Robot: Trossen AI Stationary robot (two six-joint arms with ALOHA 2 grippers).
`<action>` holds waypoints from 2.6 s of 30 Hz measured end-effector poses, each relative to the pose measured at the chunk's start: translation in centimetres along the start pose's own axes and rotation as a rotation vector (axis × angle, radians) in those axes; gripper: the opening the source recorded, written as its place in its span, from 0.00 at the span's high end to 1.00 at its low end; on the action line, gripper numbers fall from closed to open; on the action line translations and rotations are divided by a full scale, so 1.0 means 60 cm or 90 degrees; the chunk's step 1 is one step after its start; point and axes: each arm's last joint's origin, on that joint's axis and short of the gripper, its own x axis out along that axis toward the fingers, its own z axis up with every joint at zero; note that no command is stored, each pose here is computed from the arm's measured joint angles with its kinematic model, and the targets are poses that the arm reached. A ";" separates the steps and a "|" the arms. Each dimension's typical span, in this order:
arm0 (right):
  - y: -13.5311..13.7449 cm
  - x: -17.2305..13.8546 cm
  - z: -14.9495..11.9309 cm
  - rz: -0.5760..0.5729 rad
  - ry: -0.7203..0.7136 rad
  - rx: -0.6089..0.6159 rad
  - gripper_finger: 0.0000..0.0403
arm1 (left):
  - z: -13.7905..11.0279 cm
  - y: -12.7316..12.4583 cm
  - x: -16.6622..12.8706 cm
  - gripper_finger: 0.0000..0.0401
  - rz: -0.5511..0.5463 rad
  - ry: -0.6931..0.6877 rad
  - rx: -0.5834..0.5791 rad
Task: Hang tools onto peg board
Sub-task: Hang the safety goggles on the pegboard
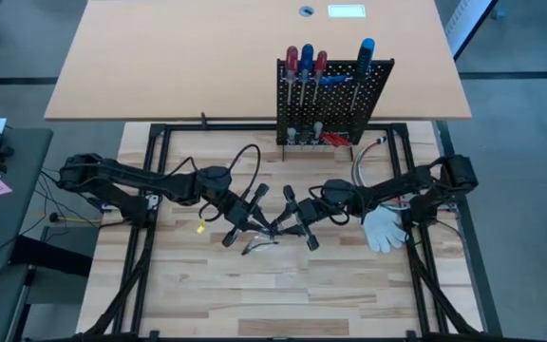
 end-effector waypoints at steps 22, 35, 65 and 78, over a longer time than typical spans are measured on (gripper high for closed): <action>0.012 -0.060 0.047 -0.119 0.025 -0.015 0.88 | -0.020 0.010 -0.058 0.86 0.147 0.259 -0.071; 0.044 -0.237 0.052 -0.535 -0.255 -0.002 0.88 | -0.025 0.018 -0.082 0.86 0.288 0.374 -0.086; -0.056 -0.331 0.018 -0.718 -0.463 0.191 0.88 | -0.022 0.019 -0.081 0.86 0.294 0.361 -0.092; -0.066 -0.334 0.009 -0.705 -0.453 0.246 0.88 | -0.022 0.019 -0.081 0.86 0.295 0.359 -0.092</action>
